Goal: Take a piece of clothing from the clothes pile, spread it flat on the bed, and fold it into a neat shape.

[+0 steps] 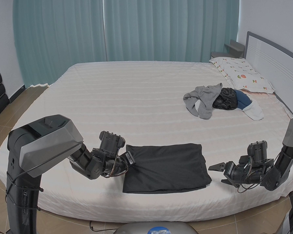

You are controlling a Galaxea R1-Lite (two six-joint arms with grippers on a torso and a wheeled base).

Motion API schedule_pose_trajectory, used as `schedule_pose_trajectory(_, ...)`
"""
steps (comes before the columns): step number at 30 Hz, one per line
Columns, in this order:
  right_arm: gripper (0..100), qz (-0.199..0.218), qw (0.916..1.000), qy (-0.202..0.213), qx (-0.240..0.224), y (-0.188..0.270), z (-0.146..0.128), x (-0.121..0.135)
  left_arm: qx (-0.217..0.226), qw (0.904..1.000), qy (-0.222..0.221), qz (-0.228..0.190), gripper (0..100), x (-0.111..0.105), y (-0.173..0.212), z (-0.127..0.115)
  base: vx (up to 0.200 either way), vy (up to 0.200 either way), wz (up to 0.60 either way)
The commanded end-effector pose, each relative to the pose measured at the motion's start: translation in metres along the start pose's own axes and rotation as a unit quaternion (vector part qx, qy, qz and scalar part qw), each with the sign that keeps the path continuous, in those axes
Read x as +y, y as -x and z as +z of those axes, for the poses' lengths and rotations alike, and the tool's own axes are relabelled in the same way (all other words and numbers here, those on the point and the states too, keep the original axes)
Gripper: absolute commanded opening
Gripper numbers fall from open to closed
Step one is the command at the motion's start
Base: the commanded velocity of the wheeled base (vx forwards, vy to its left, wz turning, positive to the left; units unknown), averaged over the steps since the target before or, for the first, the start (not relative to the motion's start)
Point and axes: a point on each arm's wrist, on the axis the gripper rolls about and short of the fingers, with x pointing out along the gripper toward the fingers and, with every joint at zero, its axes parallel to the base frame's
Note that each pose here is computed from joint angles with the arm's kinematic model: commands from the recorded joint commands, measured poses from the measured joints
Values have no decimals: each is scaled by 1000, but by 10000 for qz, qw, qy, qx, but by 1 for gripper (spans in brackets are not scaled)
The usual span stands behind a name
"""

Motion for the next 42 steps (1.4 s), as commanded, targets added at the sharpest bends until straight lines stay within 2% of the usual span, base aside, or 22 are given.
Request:
schedule_pose_trajectory(1, 100, -3, 10000, -1, 8, 0, 0, 0, -21, 10000, 23, -7, 0, 0, 2, 2, 0, 0, 0)
schedule_pose_trajectory(6, 100, -3, 10000, -1, 8, 0, 0, 0, -28, 9999, 96, 17, 0, 2, 5, 3, 0, 0, 0)
schedule_pose_trajectory(11, 100, -6, 10000, -6, 3, 0, 0, -1, -55, 9997, 243, 36, 0, 3, 8, 7, 0, 200, 0)
schedule_pose_trajectory(27, 100, -3, 10000, -16, -7, 0, 1, -1, -29, 9996, 257, 84, 0, 6, 10, 6, 0, 200, 0)
schedule_pose_trajectory(42, 100, -6, 10000, -14, 3, 0, 0, 0, -23, 9995, 288, 127, 0, 10, 11, 6, 0, 0, 0)
